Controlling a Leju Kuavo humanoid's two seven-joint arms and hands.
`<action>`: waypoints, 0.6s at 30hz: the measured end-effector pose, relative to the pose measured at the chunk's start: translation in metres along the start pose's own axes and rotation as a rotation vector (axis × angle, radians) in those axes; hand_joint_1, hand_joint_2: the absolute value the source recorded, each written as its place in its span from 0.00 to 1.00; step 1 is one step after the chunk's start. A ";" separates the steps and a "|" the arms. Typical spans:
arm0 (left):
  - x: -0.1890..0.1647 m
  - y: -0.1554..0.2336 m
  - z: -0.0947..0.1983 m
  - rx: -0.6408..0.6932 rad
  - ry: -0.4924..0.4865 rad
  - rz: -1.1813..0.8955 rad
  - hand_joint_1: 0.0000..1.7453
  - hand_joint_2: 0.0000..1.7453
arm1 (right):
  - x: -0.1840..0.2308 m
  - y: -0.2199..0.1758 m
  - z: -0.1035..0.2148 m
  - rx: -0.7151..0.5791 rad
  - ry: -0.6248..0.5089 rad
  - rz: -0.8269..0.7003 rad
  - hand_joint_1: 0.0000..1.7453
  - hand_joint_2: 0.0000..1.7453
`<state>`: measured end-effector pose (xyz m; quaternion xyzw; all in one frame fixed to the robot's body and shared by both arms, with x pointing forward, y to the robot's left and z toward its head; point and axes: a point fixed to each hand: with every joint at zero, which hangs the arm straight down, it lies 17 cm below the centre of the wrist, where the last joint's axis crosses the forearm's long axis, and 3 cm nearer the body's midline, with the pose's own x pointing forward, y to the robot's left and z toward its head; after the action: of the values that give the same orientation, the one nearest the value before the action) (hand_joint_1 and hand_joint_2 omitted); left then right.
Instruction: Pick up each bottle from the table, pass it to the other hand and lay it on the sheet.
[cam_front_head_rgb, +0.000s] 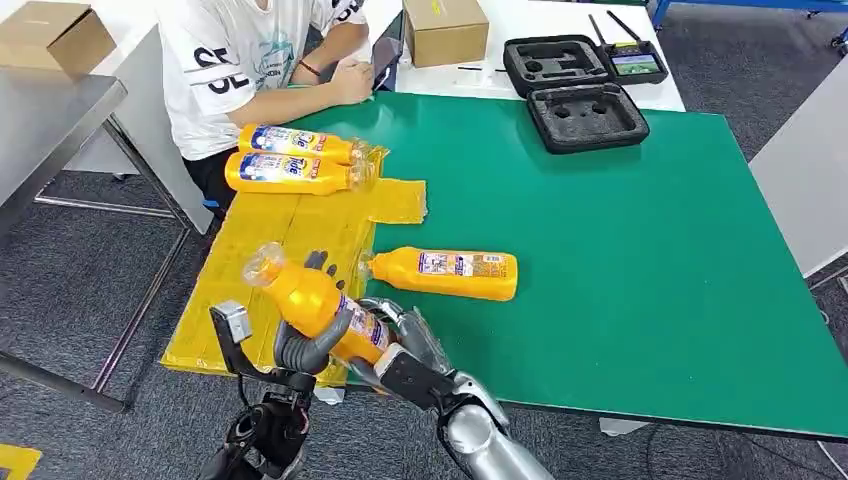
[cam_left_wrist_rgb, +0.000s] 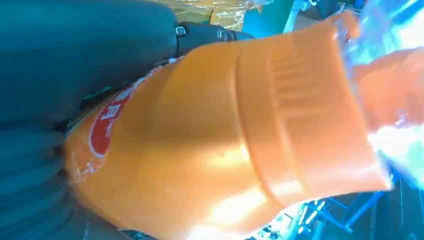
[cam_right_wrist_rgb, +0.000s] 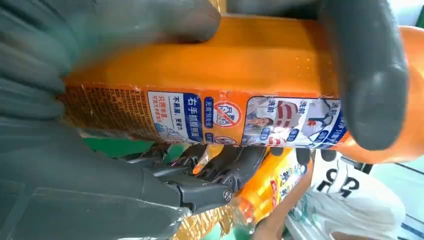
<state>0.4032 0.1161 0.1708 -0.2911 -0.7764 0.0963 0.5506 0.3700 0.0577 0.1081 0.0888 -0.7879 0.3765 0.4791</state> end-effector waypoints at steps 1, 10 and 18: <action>0.000 0.001 0.001 0.002 0.005 0.000 0.00 1.00 | -0.001 0.002 0.001 0.007 0.002 -0.001 1.00 1.00; -0.007 0.002 0.007 0.000 0.035 0.011 0.00 1.00 | -0.006 0.011 0.003 0.038 0.023 0.010 1.00 1.00; -0.012 -0.011 0.011 -0.073 0.060 -0.026 1.00 1.00 | -0.009 0.010 0.003 0.042 0.027 0.010 1.00 1.00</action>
<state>0.3922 0.1018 0.1622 -0.3035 -0.7664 0.0519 0.5638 0.3675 0.0611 0.0951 0.0899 -0.7738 0.3963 0.4860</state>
